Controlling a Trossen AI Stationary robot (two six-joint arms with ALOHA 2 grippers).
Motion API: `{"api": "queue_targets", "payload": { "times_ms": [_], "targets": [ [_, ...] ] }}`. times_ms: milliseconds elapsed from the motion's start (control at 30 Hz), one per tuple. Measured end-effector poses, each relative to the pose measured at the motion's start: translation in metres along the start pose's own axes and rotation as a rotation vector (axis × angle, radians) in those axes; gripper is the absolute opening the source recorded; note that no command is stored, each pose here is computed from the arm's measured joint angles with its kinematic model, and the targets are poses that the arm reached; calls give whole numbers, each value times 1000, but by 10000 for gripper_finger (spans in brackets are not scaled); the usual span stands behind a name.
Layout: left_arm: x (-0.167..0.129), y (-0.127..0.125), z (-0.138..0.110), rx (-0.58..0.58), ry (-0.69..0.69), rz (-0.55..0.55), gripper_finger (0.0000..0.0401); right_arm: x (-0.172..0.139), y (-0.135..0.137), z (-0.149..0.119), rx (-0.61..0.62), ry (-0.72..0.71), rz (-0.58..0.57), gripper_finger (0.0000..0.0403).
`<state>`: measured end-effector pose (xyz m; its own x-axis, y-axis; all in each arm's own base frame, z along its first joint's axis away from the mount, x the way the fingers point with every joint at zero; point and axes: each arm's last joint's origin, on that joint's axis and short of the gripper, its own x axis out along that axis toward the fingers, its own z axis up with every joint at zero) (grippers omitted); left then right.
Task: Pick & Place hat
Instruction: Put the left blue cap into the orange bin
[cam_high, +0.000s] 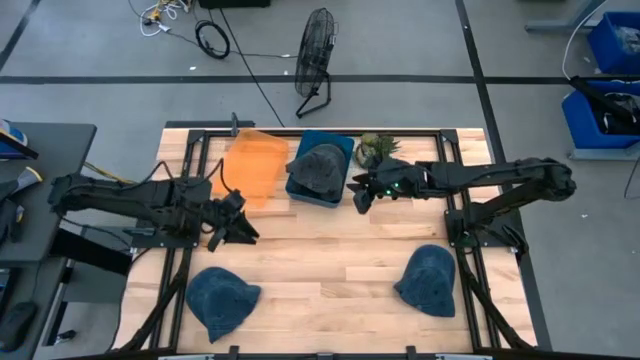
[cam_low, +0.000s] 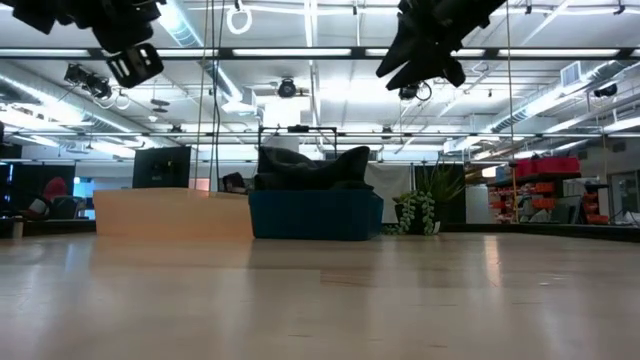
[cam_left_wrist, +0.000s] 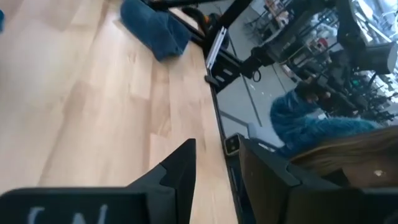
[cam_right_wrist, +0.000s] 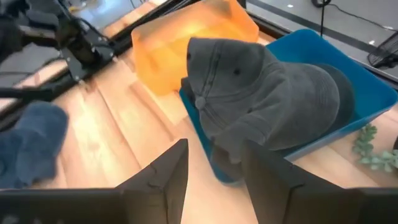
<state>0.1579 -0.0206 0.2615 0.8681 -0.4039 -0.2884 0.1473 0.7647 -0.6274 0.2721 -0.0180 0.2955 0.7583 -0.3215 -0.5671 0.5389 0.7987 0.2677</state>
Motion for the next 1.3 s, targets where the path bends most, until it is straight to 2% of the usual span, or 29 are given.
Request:
{"api": "queue_targets", "payload": {
  "times_ms": [200,433,533,667,767,967,1067,1133,1300],
  "targets": [
    [4,-9,-13,-77,47,60,127,7,5,-8,-35,27,-31,153],
    [-11,-22,-7,-92,184,402,127,17,5,-13,-48,40,-78,153],
    [-11,-37,3,-90,224,427,126,20,4,-14,-53,40,-103,153],
    [4,-53,3,-95,316,446,126,23,4,-16,-60,46,-113,153],
    [24,-57,-16,-95,428,498,126,24,4,-17,-66,46,-136,153],
    [64,-58,-66,-165,672,652,126,24,3,-17,-68,49,-138,153],
    [80,-60,-84,-276,731,698,126,24,3,-17,-67,49,-138,153],
    [87,-60,-95,-354,789,721,126,24,3,-17,-66,48,-138,153],
    [95,-62,-117,-377,898,763,126,24,3,-17,-65,48,-138,153]
  ]
}}
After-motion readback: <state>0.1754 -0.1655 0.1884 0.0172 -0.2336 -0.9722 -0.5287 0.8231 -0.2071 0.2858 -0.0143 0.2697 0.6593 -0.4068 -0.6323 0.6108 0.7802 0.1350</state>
